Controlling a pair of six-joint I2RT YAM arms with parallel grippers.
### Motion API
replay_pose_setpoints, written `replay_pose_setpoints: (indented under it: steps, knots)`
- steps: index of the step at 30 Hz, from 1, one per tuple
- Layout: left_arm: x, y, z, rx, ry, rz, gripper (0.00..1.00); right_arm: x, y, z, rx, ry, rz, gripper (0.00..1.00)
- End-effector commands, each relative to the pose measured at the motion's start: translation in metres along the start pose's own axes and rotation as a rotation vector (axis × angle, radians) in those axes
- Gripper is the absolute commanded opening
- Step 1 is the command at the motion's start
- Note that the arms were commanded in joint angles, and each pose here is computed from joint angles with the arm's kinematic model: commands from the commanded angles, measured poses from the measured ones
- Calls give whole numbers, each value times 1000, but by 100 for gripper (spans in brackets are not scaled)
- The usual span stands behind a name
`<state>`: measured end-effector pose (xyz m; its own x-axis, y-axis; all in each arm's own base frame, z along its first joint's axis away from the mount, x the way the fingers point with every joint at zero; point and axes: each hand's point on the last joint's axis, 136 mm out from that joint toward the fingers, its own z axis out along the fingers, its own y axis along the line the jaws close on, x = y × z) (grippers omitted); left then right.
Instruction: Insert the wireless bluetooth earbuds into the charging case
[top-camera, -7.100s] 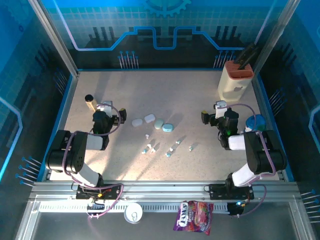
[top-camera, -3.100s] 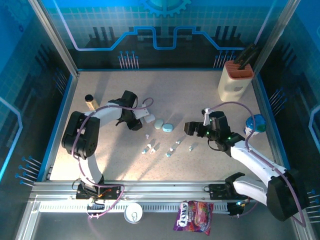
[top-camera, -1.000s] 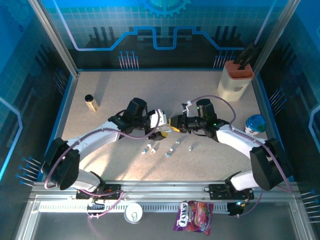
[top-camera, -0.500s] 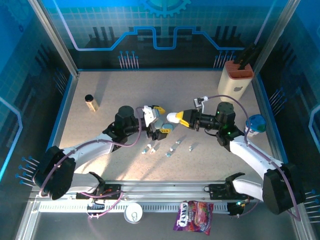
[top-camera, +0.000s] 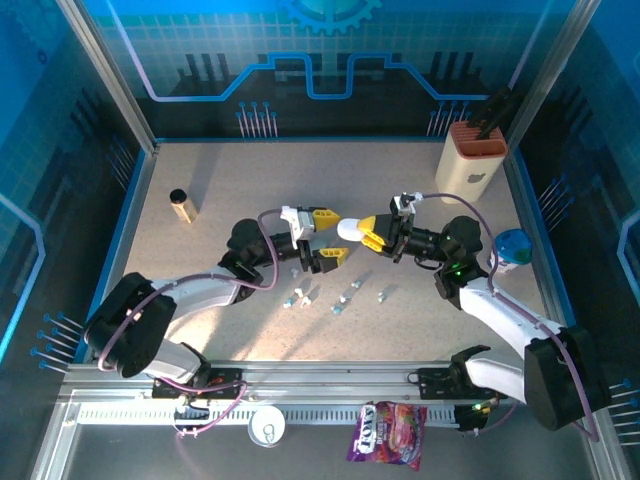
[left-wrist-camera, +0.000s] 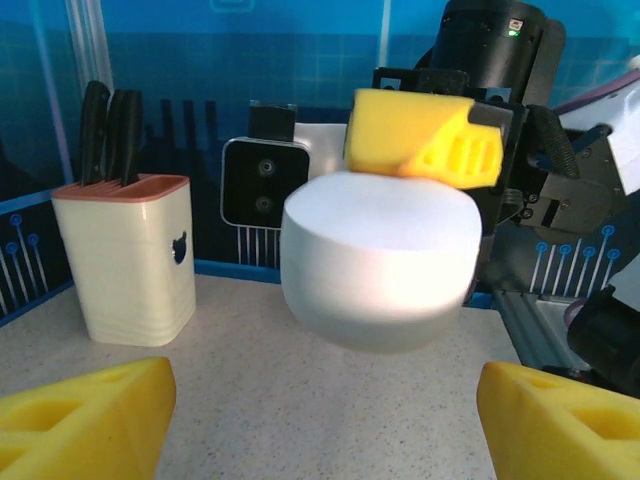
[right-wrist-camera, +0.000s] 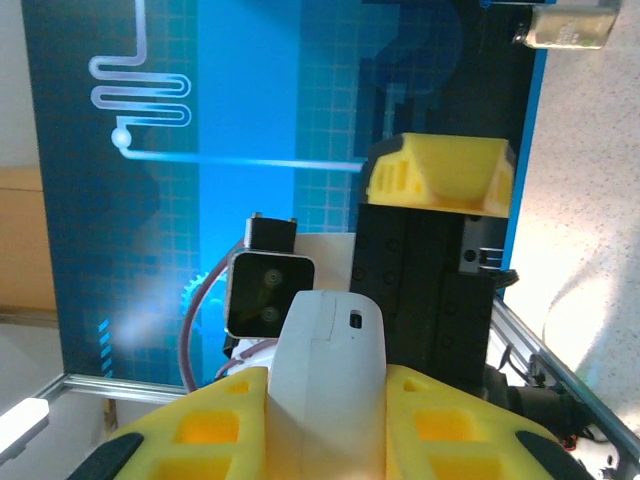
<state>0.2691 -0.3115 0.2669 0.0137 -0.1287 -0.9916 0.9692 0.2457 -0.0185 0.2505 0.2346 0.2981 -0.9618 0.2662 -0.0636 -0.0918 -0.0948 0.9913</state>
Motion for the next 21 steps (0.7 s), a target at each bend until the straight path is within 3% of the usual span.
replay_pose_setpoints:
  steps: [1,11,21]
  knots:
    - [-19,-15,5,82,-68,31,78,-1,10,-2,-43,2,-11,13]
    - [-24,-17,16,123,-114,19,68,-2,13,0,-70,4,-10,13]
    - [-27,-10,22,118,-136,41,65,-2,2,0,-28,5,11,11]
